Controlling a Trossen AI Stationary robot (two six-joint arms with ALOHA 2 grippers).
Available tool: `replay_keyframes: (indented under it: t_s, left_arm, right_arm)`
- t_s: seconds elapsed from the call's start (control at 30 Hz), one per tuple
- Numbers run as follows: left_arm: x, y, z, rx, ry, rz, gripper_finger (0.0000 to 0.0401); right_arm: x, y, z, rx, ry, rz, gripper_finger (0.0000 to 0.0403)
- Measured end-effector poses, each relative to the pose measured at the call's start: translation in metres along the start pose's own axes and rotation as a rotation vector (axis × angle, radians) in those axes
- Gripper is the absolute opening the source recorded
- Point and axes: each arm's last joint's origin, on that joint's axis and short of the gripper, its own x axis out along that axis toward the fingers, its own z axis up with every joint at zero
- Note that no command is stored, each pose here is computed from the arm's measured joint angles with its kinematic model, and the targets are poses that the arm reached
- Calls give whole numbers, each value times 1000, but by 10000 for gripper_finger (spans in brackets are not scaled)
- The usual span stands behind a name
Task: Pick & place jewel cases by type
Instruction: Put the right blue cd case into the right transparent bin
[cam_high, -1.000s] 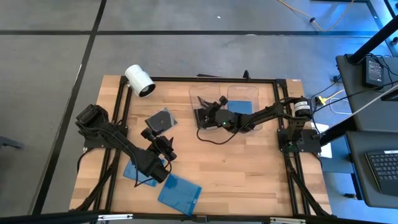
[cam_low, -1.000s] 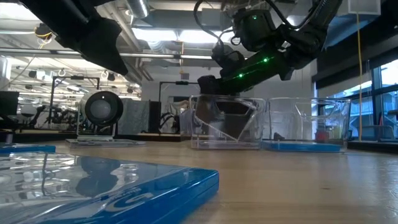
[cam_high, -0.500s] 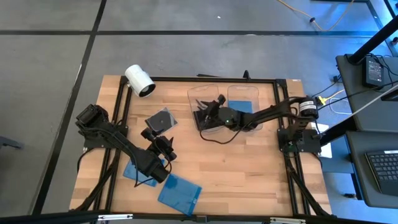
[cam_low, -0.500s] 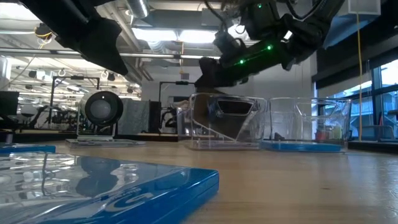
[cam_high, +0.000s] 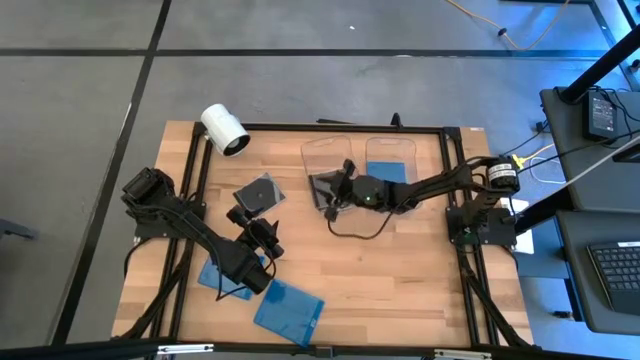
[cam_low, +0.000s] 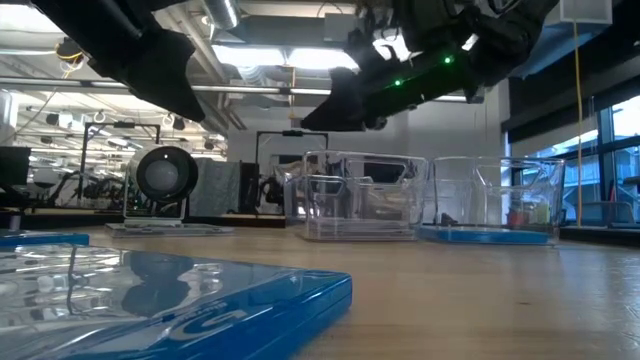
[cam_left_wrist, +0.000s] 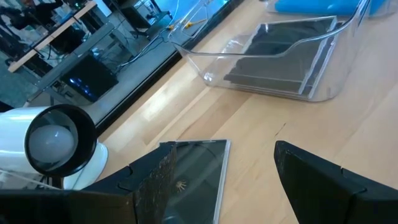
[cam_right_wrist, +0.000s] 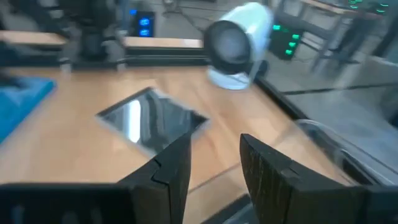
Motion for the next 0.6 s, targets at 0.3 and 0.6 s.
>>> replay_keyframes:
  t_s: [0.3,0.6]
  left_arm:
    - [-8,0,-7,44,101,-35,267]
    - [-23,-19,-19,166,378,-281,267]
  right_arm:
    - [-37,58,2,-148,91,273,141]
    - [-79,116,-13,-197,197,458,141]
